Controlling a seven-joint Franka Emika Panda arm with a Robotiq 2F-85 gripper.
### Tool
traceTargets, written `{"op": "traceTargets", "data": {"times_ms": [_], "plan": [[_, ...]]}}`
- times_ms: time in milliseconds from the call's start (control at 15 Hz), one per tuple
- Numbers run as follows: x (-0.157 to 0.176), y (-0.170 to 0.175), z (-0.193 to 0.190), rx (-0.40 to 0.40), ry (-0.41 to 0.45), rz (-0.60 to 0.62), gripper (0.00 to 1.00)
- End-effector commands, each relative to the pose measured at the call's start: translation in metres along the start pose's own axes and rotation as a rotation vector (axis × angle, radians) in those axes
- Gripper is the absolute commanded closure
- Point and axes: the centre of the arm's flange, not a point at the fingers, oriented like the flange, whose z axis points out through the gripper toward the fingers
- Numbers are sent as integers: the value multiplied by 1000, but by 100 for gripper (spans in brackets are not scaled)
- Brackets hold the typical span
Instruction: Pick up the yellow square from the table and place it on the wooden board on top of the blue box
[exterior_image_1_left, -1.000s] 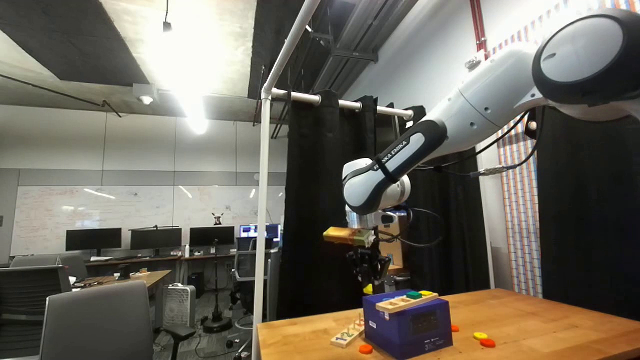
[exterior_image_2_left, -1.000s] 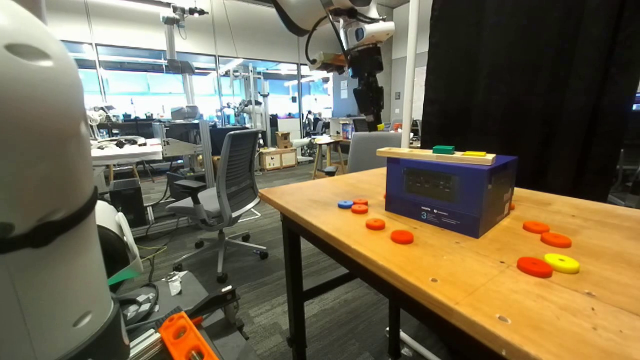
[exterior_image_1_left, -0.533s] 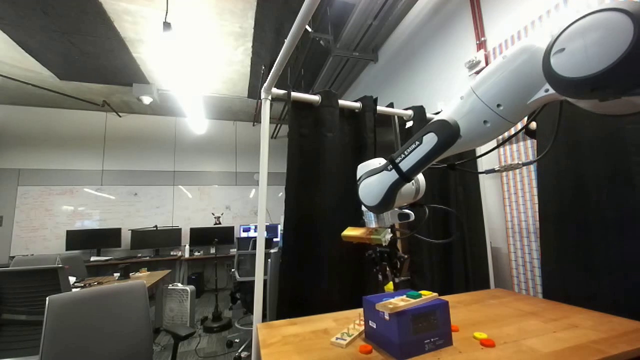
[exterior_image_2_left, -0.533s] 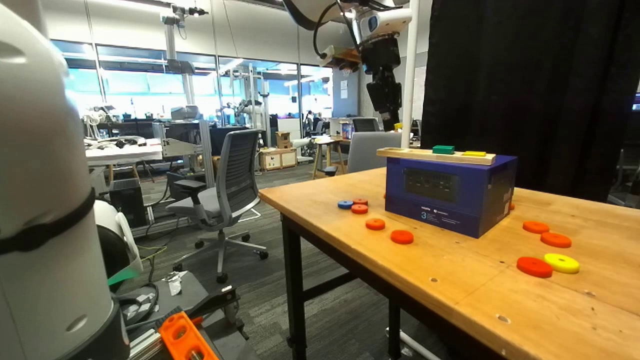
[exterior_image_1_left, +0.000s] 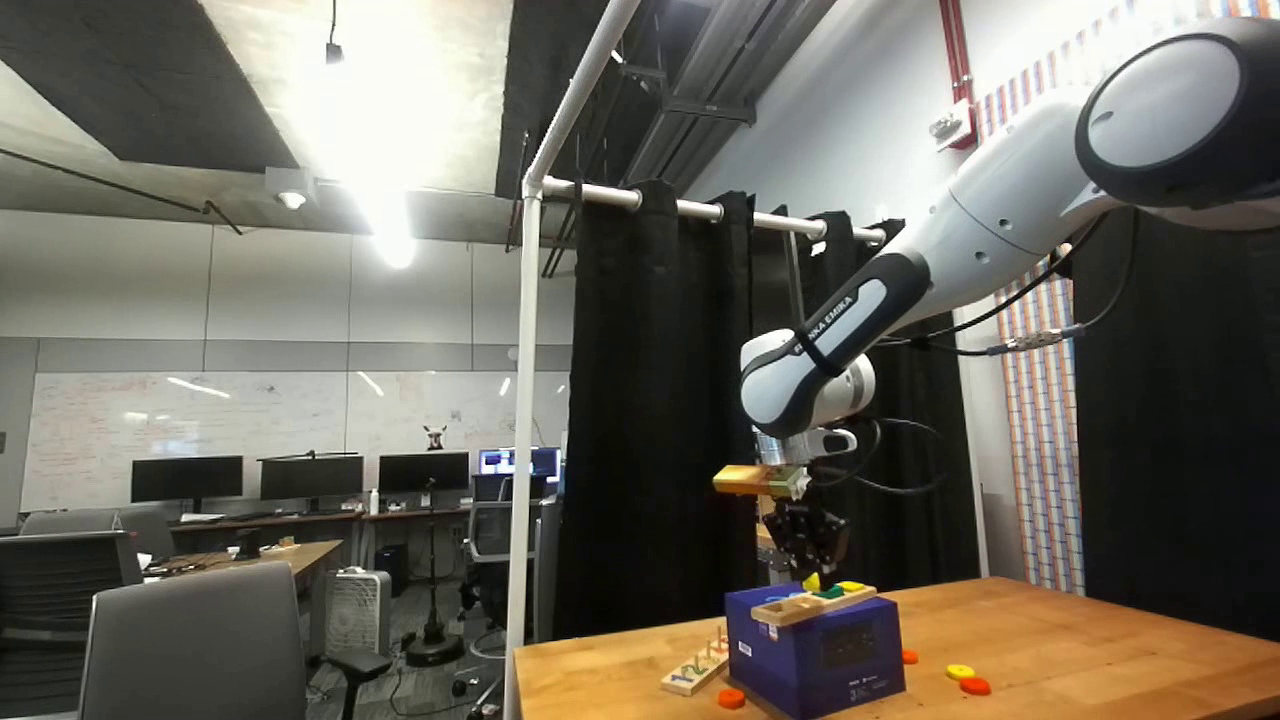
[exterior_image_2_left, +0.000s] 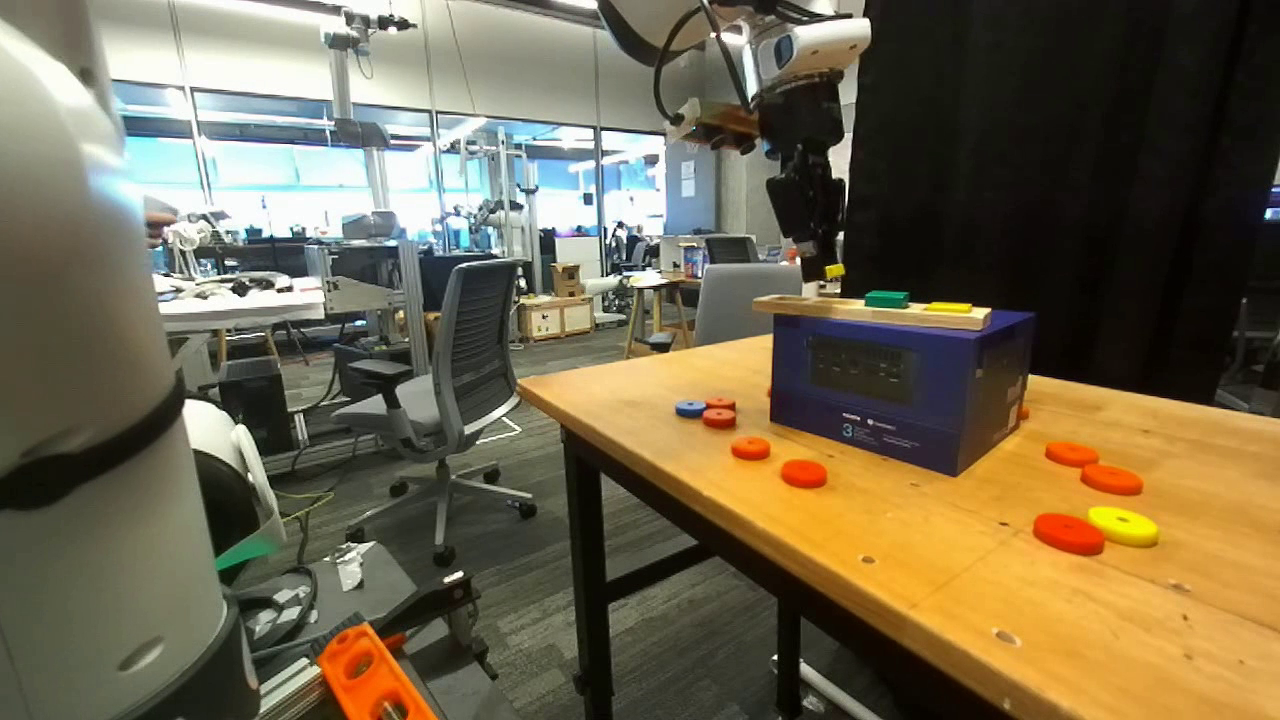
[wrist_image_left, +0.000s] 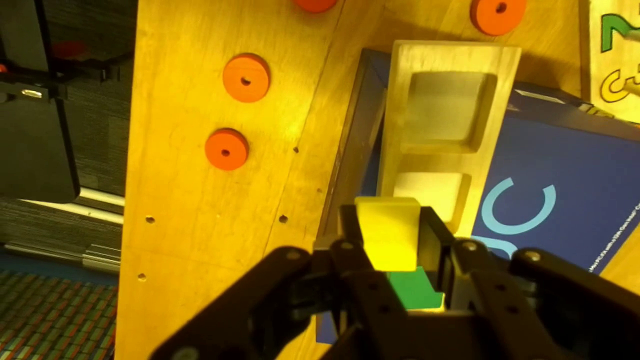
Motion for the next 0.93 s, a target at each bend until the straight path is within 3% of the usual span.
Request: {"op": "traceTargets", "data": {"times_ms": [0, 867], "plan": [[7, -5, -2, 7, 7, 13, 87], [13, -24, -1, 43, -17, 14, 87]]}}
